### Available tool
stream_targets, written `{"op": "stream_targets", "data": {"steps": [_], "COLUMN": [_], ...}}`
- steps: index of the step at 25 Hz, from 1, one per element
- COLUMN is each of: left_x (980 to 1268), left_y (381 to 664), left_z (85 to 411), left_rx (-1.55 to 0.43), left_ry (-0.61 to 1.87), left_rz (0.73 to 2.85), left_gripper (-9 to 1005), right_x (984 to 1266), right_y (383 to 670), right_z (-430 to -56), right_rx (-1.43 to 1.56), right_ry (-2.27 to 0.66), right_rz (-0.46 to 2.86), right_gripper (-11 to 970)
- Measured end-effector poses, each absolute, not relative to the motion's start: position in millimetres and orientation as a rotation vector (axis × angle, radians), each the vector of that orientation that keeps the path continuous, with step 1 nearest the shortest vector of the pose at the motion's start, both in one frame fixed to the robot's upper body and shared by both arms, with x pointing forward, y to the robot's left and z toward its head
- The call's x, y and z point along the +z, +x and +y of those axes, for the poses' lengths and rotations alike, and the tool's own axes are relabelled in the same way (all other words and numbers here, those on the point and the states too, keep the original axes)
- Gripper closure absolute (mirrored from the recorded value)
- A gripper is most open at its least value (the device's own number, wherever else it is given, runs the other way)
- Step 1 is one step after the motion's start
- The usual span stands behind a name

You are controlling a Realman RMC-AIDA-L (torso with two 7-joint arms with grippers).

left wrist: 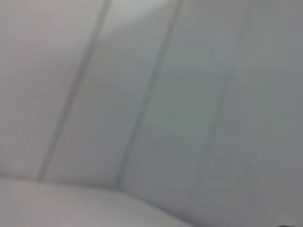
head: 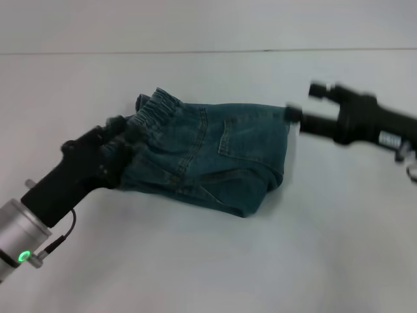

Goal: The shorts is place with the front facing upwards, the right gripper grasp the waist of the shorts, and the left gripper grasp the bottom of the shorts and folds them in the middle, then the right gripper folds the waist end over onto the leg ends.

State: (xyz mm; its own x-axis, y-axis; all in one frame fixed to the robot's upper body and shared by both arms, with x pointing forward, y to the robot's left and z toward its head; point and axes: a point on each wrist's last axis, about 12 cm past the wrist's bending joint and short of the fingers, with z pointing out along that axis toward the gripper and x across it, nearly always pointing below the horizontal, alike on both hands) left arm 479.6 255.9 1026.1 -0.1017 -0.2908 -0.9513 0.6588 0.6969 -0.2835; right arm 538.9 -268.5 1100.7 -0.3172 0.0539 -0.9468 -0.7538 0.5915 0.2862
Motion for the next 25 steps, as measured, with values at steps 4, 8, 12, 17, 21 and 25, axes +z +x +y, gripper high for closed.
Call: {"op": "stream_targets", "data": {"steps": [4,8,12,17,21,25], "left_x": [1027,1028,1032,1033,1033,1033], "left_y": [490,495,499,502,502,502], "left_z": [252,249,250,252,253,254], "left_rx": [-0.869,-0.885,-0.885,-0.87,-0.865,-0.86], "left_ry": [0.526,0.621,0.68,0.685,0.684,0.682], "left_rz": [1.573,1.602,1.608,1.616,1.62,1.622], "left_gripper": [773,654,491,296,73,62], "right_x": [1069,1059,1056,1054,1051,1050], "right_y": [520,513,513,514,514,514], "right_z": [-265,-259,-256,-252,-250,-249], "right_rx": [0.907,0.921,0.933,0.939,0.948,0.95], "right_ry": [-0.674,-0.727,-0.745,-0.765,-0.763,-0.761], "right_rz": [1.728,1.748,1.765,1.778,1.789,1.793], "right_gripper": [20,23,25,28,29,29]}}
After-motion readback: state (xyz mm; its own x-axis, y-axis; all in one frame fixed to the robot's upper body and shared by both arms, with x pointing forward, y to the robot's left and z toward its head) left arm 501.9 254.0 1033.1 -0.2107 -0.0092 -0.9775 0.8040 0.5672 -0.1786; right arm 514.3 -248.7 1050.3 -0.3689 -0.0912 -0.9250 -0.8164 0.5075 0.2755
